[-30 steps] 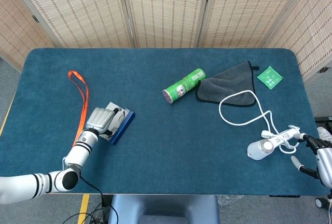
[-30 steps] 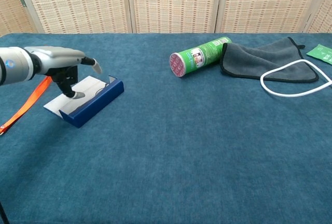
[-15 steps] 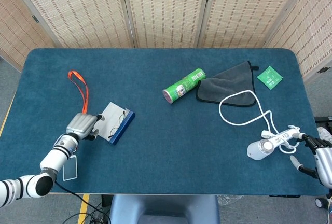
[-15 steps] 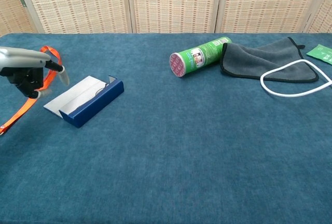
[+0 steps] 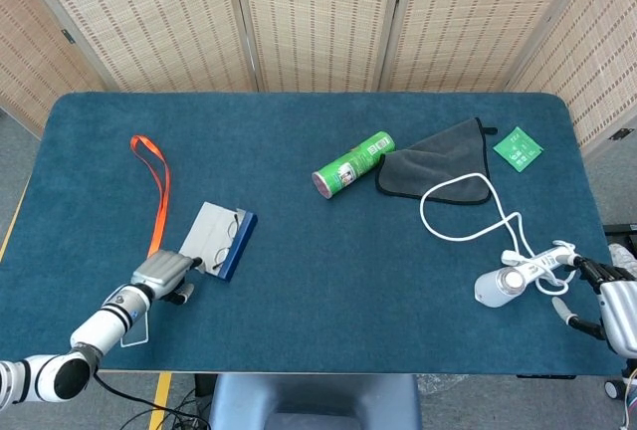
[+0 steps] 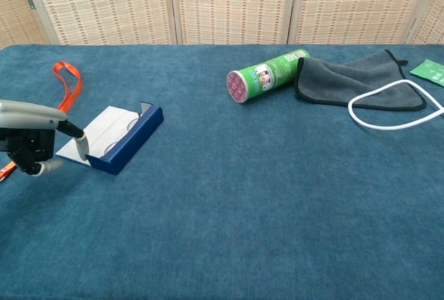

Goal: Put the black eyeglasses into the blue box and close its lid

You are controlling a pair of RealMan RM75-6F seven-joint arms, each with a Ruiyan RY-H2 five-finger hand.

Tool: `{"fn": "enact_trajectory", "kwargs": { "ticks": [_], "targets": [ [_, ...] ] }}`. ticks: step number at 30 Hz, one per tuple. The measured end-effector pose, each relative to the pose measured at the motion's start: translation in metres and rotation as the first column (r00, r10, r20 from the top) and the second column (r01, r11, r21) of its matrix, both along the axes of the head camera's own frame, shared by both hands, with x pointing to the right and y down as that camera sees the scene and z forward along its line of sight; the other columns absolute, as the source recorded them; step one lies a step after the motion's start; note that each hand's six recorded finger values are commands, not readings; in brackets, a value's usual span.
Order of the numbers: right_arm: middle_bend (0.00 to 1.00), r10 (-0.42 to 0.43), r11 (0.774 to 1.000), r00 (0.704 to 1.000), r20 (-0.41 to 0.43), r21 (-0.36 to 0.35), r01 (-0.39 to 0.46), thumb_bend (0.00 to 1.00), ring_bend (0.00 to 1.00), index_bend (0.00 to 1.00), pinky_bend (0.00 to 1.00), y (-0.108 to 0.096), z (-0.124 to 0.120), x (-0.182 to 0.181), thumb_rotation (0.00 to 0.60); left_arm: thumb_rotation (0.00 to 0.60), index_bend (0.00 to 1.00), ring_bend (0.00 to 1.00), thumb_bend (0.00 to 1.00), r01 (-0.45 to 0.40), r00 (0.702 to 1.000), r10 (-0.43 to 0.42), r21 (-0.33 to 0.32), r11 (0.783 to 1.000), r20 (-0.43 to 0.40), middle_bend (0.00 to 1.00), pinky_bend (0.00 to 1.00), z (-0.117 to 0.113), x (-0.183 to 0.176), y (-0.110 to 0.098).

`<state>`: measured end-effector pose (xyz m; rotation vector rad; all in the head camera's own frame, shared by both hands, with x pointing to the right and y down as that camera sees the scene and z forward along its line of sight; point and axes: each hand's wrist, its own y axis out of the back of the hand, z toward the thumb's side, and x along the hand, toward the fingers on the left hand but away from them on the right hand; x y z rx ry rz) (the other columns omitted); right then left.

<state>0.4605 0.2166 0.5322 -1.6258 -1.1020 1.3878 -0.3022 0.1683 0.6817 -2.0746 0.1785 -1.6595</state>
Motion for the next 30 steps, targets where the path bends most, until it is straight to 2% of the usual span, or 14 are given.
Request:
{"fn": "enact_trajectory", "kwargs": {
  "ticks": [5,11,19,24,30],
  "targets": [
    [0.4,0.004,1.0,1.0,-0.003,0.002,-0.004,0.26,0.47,0.29,0.43,0.001,-0.002,0.002,0.6,0.6,0.32,0.99,0.58,-0.024,0.999,0.023,-0.014,1.0,-0.029,0.96,1.0,-0.003,0.012,0.006],
    [0.4,0.002,1.0,1.0,0.0,0.008,-0.002,0.26,0.47,0.29,0.43,0.001,-0.003,0.001,0.6,0.6,0.32,0.99,0.58,-0.071,0.993,0.067,-0.037,0.997,-0.101,0.96,1.0,-0.009,0.04,0.013],
    [0.4,0.003,1.0,1.0,0.006,0.013,-0.004,0.26,0.47,0.29,0.43,0.002,-0.004,0.001,0.6,0.6,0.28,0.98,0.58,-0.131,0.977,0.12,-0.055,0.99,-0.175,0.95,1.0,-0.002,0.086,0.018],
    [0.4,0.006,1.0,1.0,0.005,0.017,-0.006,0.26,0.47,0.29,0.43,0.002,-0.005,0.001,0.6,0.6,0.28,0.98,0.58,-0.094,0.977,0.09,-0.014,0.995,-0.193,0.95,1.0,-0.003,0.101,-0.001],
    [0.4,0.01,1.0,1.0,0.005,0.016,-0.011,0.26,0.47,0.29,0.43,0.003,-0.005,0.003,0.6,0.6,0.25,0.98,0.58,-0.005,0.982,0.015,0.053,0.999,-0.186,0.95,1.0,-0.008,0.092,-0.035]
  ]
}}
